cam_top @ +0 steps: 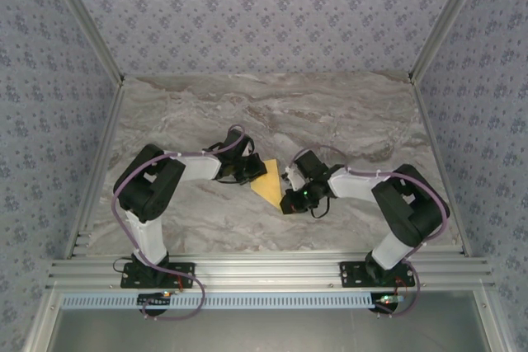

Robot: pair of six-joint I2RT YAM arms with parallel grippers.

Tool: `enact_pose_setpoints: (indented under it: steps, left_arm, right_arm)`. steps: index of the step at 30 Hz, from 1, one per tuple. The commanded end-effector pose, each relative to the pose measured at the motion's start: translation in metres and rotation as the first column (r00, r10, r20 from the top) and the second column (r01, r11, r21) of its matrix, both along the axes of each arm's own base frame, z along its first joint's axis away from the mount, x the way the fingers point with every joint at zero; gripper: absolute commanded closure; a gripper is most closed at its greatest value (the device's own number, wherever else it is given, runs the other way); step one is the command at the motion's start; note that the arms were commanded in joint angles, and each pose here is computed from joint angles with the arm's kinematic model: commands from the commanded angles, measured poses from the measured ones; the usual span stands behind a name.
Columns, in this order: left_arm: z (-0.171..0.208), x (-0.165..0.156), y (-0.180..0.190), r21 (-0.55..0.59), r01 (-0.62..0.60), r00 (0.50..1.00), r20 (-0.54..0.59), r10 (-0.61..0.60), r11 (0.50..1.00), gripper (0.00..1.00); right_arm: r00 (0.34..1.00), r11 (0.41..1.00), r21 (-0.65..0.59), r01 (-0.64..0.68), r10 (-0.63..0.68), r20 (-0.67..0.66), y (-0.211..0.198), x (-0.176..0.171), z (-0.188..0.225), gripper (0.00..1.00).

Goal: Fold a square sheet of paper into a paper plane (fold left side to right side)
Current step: Fourth fold the wing at the center of the table.

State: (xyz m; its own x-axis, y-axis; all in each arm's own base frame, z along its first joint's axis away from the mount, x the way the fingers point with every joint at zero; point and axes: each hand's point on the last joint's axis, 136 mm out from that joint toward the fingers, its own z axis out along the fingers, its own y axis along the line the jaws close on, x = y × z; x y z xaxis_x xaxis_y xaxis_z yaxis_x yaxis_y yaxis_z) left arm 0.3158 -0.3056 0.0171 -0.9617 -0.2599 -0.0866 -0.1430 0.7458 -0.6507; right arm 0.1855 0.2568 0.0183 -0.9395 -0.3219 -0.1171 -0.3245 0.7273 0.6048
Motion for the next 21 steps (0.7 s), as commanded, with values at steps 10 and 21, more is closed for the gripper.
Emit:
enact_pose_setpoints:
  steps: [10, 21]
  left_arm:
    - [-0.053, -0.029, 0.037, 0.184, -0.02, 0.99, -0.133, 0.045, 0.983, 0.92]
    - [-0.049, -0.028, 0.035, 0.175, -0.016, 0.991, -0.126, 0.039, 0.984, 0.92]
  right_arm:
    - [0.997, 0.983, 0.176, 0.059, -0.065, 0.028, 0.02, 0.025, 0.055, 0.92]
    - [0.994, 0.994, 0.01, 0.111, -0.111, -0.015, 0.011, 0.048, 0.002, 0.95]
